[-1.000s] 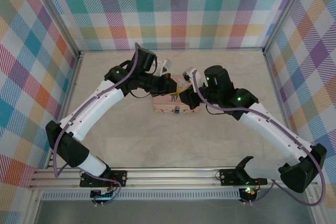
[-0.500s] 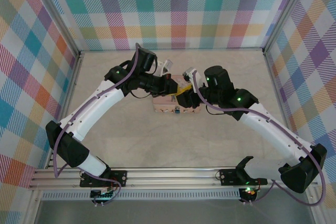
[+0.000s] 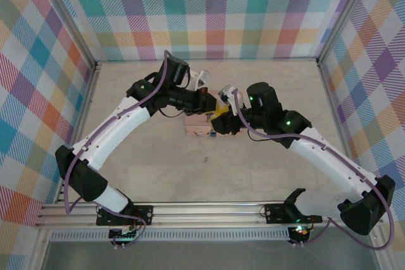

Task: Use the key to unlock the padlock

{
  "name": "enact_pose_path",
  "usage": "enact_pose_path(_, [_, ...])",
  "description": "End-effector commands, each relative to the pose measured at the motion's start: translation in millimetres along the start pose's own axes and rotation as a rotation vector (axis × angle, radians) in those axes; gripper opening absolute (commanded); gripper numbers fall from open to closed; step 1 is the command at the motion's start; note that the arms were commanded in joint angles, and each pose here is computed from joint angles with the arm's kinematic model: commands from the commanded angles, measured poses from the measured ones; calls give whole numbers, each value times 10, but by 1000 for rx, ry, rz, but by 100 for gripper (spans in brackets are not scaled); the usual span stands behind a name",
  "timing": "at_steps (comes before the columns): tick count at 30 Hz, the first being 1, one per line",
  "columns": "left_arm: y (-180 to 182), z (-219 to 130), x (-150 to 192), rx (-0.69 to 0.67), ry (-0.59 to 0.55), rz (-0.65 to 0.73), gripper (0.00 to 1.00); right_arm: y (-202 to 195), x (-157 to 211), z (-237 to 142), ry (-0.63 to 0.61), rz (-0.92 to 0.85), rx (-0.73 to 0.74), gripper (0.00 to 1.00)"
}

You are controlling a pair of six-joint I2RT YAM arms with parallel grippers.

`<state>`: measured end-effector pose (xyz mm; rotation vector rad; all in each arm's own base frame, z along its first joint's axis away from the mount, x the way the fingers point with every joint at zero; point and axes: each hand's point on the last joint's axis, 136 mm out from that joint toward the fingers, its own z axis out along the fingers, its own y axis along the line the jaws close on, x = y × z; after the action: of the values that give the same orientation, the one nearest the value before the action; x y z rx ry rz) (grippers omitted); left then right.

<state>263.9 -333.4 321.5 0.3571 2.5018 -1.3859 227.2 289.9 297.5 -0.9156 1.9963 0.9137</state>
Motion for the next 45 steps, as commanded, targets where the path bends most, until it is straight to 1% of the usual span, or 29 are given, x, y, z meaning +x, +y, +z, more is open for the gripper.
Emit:
enact_pose_path(1, [-213, -14, -69, 60, -16, 50, 0, 108, -66, -50, -29, -29, -32, 44])
enact_pose_path(3, [-186, -15, -61, 48, -18, 50, 0, 61, -46, -32, -18, -20, -9, 45])
enact_pose_path(6, [-45, -20, -44, -14, -32, 46, 0, 30, 10, -6, -9, -5, 0, 45])
enact_pose_path(8, [120, -27, -23, -70, -50, 31, 15, 13, 64, -12, -10, 12, 8, 45])
enact_pose_path(12, [492, -72, 80, -212, -73, 22, 28, -113, 301, -6, 28, 95, 70, 45])
enact_pose_path(13, [576, -81, 120, -239, -75, 20, 31, -137, 406, 6, 55, 126, 79, 45])
enact_pose_path(16, [813, -93, 246, -300, -88, -1, 39, -298, 734, 5, 142, 257, 176, 44])
enact_pose_path(18, [988, -115, 333, -350, -108, -17, 46, -388, 990, -7, 226, 362, 250, 42])
enact_pose_path(20, [1195, -131, 449, -398, -126, -38, 50, -433, 1286, -31, 333, 443, 323, 42])
enact_pose_path(23, [1436, -120, 642, -439, -128, -64, 53, -406, 1667, -80, 502, 548, 396, 43])
enact_pose_path(25, [1565, -111, 762, -458, -122, -74, 56, -321, 1842, -83, 581, 607, 400, 43])
enact_pose_path(27, [1715, -132, 886, -497, -116, -86, 57, -241, 1990, -61, 633, 669, 404, 43])
enact_pose_path(32, [1994, -176, 1122, -568, -105, -129, 59, -27, 2300, 85, 726, 766, 379, 45])
enact_pose_path(37, [2129, -144, 1255, -576, -96, -161, 59, 93, 2646, 213, 819, 811, 395, 47])
enact_pose_path(45, [2211, -90, 1352, -577, -70, -178, 59, 91, 2860, 346, 845, 877, 417, 42])
